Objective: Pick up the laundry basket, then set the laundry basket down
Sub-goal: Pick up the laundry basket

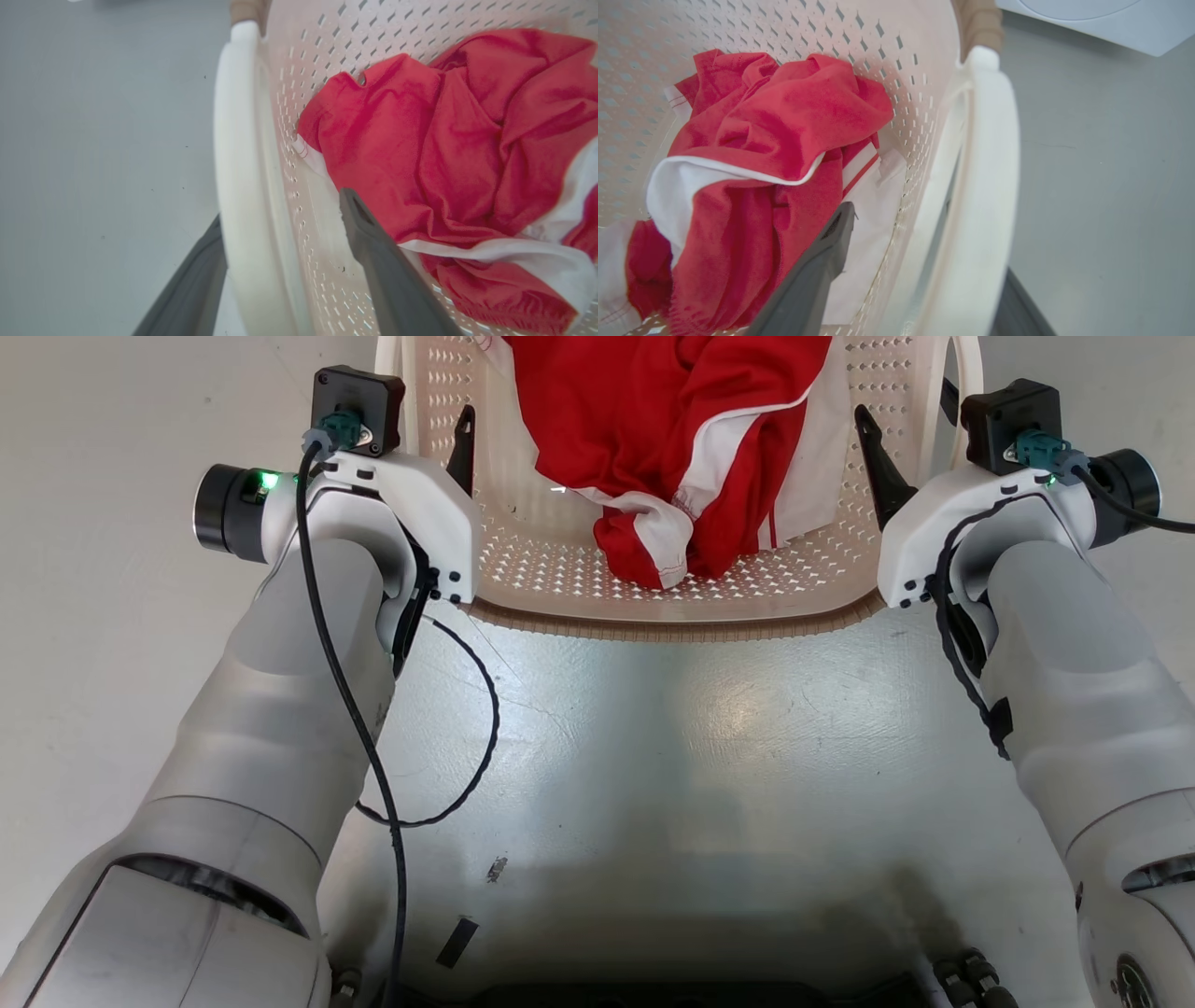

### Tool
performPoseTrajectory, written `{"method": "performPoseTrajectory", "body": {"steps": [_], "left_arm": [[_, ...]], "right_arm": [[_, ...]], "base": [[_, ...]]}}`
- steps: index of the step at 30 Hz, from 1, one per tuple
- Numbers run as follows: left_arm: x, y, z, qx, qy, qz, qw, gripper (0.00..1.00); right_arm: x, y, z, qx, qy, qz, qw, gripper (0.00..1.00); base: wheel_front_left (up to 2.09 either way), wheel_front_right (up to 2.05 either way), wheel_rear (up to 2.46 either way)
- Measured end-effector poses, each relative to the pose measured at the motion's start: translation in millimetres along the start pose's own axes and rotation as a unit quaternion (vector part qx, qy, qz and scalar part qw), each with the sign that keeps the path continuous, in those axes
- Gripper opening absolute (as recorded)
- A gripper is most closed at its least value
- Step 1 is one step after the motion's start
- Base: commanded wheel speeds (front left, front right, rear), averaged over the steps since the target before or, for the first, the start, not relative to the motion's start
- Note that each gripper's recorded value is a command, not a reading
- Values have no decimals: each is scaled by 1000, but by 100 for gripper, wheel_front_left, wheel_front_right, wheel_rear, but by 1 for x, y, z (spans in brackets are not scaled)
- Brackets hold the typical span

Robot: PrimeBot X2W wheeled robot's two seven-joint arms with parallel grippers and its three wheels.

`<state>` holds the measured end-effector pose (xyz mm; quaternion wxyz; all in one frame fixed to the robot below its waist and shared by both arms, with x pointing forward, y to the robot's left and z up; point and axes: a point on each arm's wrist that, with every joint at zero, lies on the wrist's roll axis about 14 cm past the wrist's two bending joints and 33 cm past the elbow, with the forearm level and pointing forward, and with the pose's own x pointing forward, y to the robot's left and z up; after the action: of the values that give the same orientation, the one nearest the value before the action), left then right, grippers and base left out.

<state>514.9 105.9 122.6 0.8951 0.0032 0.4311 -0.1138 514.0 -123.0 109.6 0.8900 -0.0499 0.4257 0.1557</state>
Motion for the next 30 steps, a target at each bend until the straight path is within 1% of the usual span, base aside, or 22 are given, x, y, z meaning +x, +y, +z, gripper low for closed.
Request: {"method": "performPoseTrajectory", "body": {"steps": [2,3,4,5,6,7,9,11,15,21,27,30], "left_arm": [[1,0,1,1,-1,1,1000,99],[1,0,1,2,-1,1,1000,93],[1,0,2,3,-2,2,1000,76],[2,-1,3,4,-2,1,1000,38],[2,-1,3,6,-4,0,1000,0],[2,-2,4,8,-4,0,1000,0],[2,1,5,9,-5,2,1000,0],[2,-1,4,4,0,4,1000,0],[-2,-3,7,5,-1,2,1000,0],[-14,-4,12,-4,-3,4,1000,0],[-36,-8,12,-6,0,6,1000,0],[-54,-11,11,-10,1,9,1000,0]], "right_arm": [[0,-1,0,0,0,-1,1000,100],[0,0,0,1,0,-1,1000,100],[-1,0,0,2,0,-1,1000,100],[-1,-1,0,4,1,-1,1000,100],[-1,0,-1,4,1,-1,1000,80],[-1,0,-1,3,1,-1,1000,0],[-1,1,-1,3,0,1,1000,0],[-1,6,1,19,-3,0,1000,0],[-5,4,1,17,1,-1,1000,0],[-15,5,13,11,-3,0,1000,0],[-34,12,15,8,6,6,1000,0],[-52,17,14,6,12,9,1000,0]], "base": [[0,0,0],[0,0,0],[0,0,0],[0,0,0],[0,0,0],[0,0,0],[0,0,0],[0,0,0],[0,0,0],[0,0,0],[0,0,0],[0,0,0]]}}
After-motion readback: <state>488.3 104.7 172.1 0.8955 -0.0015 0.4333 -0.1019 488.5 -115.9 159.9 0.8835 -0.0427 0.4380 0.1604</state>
